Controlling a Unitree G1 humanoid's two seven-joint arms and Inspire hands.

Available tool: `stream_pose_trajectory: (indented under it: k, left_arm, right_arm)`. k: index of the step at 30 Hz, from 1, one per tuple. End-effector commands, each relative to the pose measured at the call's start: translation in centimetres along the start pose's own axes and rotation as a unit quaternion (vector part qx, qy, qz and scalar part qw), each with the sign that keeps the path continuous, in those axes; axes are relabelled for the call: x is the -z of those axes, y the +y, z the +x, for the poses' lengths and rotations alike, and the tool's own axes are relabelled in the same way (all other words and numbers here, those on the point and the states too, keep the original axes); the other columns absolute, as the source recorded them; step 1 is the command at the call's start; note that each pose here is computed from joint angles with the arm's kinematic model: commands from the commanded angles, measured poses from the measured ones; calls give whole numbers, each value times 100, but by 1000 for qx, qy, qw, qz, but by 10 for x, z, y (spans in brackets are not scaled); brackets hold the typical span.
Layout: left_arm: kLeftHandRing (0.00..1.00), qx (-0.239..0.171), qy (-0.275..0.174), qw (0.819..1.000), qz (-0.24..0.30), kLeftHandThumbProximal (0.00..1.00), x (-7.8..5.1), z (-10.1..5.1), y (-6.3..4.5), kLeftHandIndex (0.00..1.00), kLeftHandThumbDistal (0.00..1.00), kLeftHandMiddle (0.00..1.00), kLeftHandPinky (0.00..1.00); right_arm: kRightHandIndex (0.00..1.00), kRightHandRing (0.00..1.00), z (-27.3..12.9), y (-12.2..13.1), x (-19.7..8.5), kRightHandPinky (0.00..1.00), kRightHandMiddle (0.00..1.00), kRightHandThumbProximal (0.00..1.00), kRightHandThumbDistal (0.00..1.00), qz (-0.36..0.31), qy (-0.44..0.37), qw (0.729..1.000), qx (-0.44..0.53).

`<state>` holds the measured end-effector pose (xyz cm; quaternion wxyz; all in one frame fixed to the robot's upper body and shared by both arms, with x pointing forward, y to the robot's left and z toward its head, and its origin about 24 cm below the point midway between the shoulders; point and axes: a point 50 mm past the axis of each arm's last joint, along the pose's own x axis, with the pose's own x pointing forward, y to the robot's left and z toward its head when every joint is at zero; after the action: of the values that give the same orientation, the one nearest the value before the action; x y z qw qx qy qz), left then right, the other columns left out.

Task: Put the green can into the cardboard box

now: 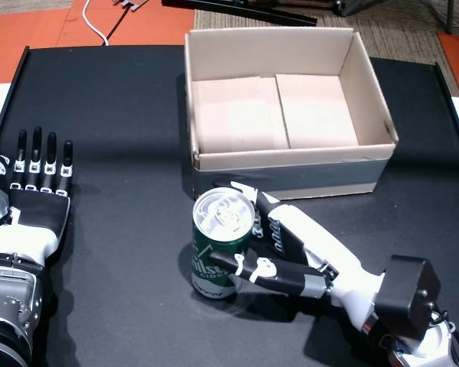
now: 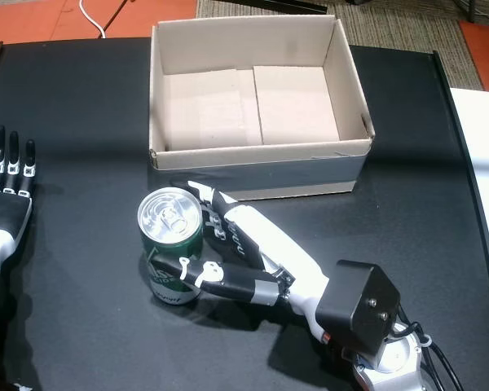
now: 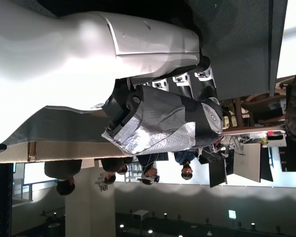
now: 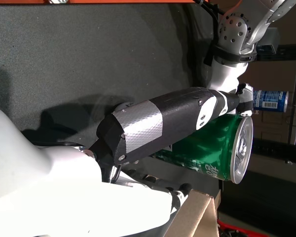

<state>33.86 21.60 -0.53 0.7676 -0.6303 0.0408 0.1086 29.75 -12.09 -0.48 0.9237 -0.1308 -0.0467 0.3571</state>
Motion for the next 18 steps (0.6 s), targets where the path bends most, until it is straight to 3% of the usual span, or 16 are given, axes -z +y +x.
stream_pose_trajectory:
  k: [1, 12, 18]
  left_arm:
    - [64, -40, 13, 999, 4, 57, 8, -10, 20, 51, 0, 53, 76]
    - [64, -38, 11, 999, 3, 60, 7, -10, 21, 53, 0, 54, 76]
    - [64, -37, 11, 999, -3, 55, 7, -11, 22, 52, 0, 53, 74]
  right_arm:
    - [95, 100, -1, -1, 1, 100, 100, 63, 100, -3, 7, 1000, -8]
    - [96, 100, 2, 2, 0, 100, 100, 65, 100, -3, 4, 1000, -14]
    - [92, 100, 8, 5, -3, 100, 99, 63, 100, -9, 3, 1000, -25]
